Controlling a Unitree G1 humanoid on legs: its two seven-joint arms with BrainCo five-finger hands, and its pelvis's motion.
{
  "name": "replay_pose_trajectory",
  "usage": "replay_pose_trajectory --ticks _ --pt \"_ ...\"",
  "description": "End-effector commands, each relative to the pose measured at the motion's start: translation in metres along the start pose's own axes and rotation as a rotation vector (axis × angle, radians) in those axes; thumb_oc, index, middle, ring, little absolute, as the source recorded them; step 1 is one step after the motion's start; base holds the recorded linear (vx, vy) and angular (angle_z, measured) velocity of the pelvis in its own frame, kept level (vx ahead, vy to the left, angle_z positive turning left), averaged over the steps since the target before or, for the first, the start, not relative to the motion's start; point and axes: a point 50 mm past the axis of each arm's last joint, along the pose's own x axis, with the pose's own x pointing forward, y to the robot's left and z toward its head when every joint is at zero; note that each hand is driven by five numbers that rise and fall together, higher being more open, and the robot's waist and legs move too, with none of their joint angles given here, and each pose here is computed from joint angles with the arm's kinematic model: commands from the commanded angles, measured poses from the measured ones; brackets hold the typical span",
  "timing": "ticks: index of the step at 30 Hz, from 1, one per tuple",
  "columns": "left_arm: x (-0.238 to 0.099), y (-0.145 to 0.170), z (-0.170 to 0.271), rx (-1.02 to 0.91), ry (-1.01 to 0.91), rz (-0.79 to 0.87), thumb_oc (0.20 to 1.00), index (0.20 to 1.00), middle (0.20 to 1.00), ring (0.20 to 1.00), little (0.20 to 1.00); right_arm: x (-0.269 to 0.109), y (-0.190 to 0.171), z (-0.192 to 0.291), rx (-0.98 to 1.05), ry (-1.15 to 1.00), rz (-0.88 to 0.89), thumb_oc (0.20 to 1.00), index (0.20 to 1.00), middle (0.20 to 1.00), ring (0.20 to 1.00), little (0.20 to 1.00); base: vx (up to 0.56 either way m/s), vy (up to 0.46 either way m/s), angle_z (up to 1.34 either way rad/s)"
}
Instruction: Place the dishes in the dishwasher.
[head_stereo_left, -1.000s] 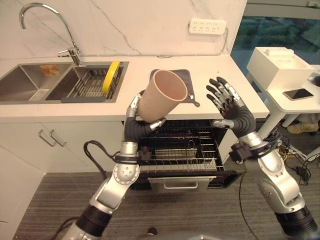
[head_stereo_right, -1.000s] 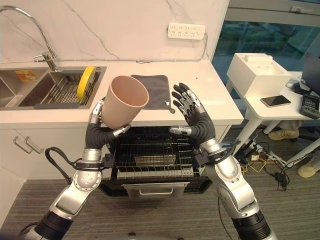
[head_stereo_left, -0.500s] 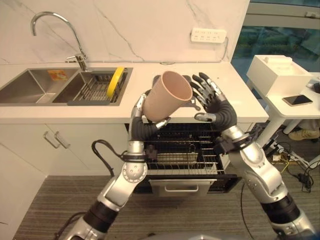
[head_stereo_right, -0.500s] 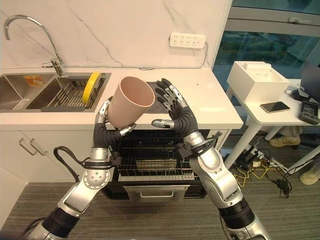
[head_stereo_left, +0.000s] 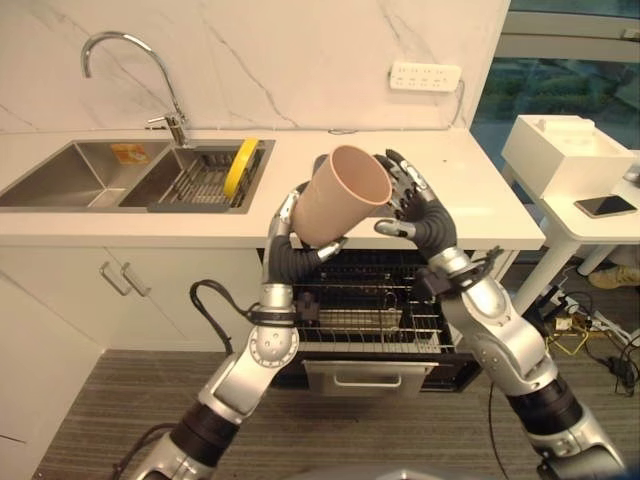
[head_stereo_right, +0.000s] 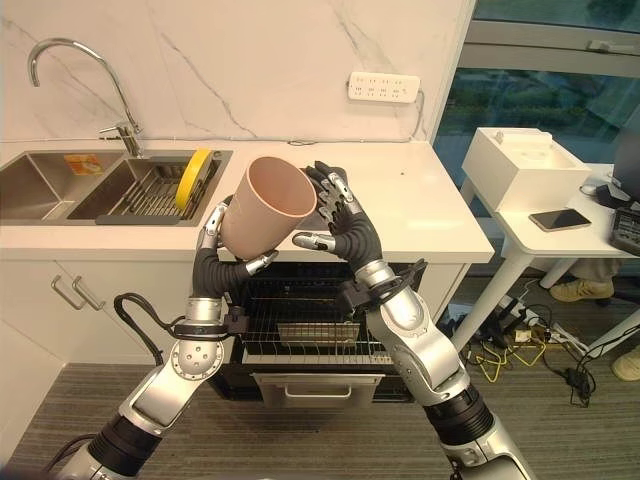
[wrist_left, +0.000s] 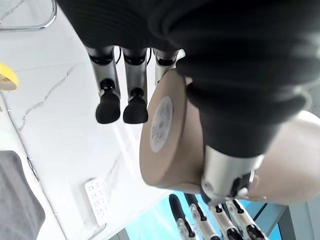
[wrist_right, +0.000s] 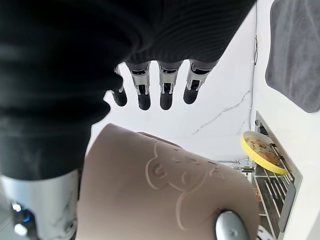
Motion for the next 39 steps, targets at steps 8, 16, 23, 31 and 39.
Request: replay_pose_trajectory --ticks 8,16,23,31,39 --pt "0.028 -0.006 0.022 -0.018 -0.187 -0.001 0.2 0.2 0.2 0.2 0.2 0.026 0.019 0.029 0.0 -0.156 0.069 1.0 1.0 1.0 1.0 1.0 -0.01 0.0 0.0" --pt "0.029 -0.012 0.022 -0.024 -0.175 -0.024 0.2 0.2 0.2 0.2 0.2 0.033 0.025 0.039 -0.013 -0.19 0.086 1.0 1.0 1.0 1.0 1.0 -0.02 0.001 0.0" --pt "0.026 -0.016 0.021 -0.03 -0.171 -0.05 0.2 0.2 0.2 0.2 0.2 0.036 0.028 0.043 -0.01 -0.21 0.088 1.0 1.0 1.0 1.0 1.0 -0.03 0.002 0.0" --pt "0.024 -0.018 0.02 -0.028 -0.162 -0.068 0.2 0.2 0.2 0.2 0.2 0.038 0.03 0.046 -0.015 -0.215 0.095 1.0 1.0 1.0 1.0 1.0 -0.01 0.0 0.0" --pt "0.026 -0.018 0.023 -0.027 -0.17 -0.081 0.2 0.2 0.2 0.2 0.2 0.039 0.035 0.053 -0.11 -0.254 0.159 0.3 0.3 0.3 0.3 0.3 0.01 0.0 0.0"
